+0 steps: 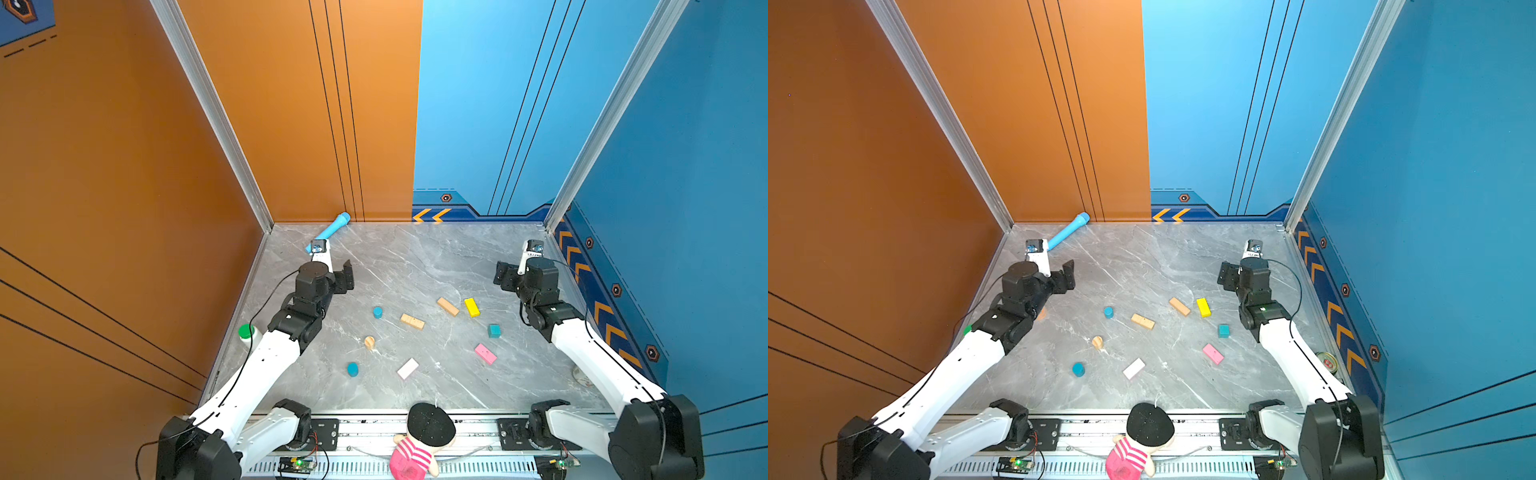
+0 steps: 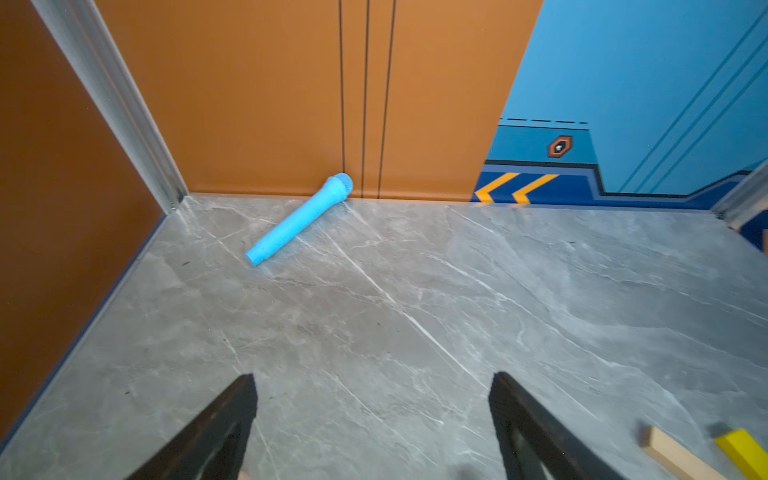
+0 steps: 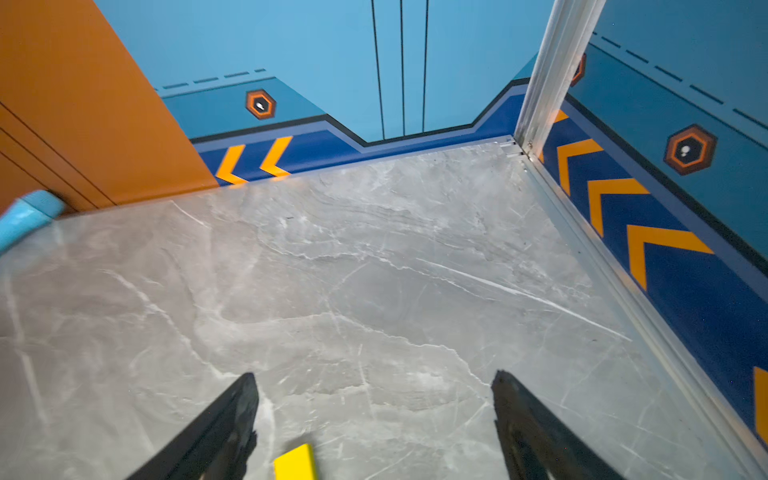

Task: Build the wood block tower
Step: 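Move both grippers forward over the plain wooden blocks in the table center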

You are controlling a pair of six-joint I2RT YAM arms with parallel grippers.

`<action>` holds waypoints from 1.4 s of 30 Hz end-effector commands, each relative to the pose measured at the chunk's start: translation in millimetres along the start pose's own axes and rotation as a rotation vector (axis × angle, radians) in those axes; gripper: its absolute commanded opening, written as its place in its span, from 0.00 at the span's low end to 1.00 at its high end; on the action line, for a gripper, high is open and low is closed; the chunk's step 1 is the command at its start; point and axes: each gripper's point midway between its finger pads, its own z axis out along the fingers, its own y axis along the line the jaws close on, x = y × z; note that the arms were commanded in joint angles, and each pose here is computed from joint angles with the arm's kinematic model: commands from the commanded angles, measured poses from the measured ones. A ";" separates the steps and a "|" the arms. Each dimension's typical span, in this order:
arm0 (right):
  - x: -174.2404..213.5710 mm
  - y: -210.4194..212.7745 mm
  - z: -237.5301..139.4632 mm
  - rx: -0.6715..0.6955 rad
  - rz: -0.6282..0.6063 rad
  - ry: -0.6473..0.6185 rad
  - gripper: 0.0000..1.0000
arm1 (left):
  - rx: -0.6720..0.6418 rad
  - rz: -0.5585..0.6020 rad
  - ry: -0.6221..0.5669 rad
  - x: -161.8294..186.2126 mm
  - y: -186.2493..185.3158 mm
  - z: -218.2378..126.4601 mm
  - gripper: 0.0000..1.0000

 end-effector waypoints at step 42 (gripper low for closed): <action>186.8 120.6 22.0 -0.131 0.108 0.616 0.72 | 0.175 0.168 0.557 139.0 -147.1 80.8 0.67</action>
